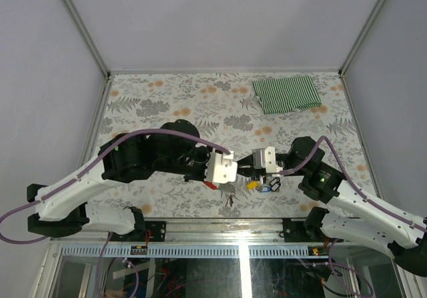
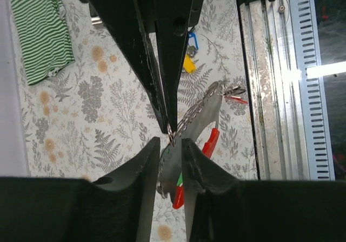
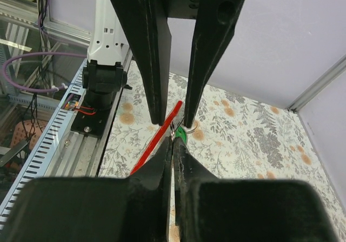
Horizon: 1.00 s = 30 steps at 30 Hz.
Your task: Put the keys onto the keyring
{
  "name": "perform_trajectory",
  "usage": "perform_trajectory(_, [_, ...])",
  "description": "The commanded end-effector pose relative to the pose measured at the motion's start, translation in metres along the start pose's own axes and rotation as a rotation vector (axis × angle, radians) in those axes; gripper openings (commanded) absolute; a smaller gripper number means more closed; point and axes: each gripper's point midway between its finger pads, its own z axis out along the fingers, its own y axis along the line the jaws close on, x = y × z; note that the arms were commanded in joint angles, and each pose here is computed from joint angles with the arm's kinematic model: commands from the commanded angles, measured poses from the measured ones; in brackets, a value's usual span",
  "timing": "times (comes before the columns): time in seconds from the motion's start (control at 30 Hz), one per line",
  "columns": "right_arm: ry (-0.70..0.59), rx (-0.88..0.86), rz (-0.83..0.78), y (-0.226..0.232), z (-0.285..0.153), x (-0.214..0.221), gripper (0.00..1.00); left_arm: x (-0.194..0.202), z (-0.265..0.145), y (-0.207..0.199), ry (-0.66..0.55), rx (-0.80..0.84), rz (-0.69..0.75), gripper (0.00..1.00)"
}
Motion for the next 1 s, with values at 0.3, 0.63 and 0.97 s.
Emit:
perform_trajectory(0.3, [-0.137, -0.041, -0.012, 0.005, -0.007, -0.061, 0.00, -0.036, -0.061, 0.007, -0.477, -0.273, -0.106, 0.41])
perform_trajectory(0.63, [-0.284, 0.035, -0.029, -0.007, -0.012, -0.098, 0.00, -0.026, -0.106, 0.009, -0.930, -0.478, -0.392, 0.59])
perform_trajectory(0.97, [-0.366, 0.087, -0.046, -0.019, -0.014, -0.120, 0.00, -0.013, -0.099, 0.004, -1.140, -0.479, -0.524, 0.73])
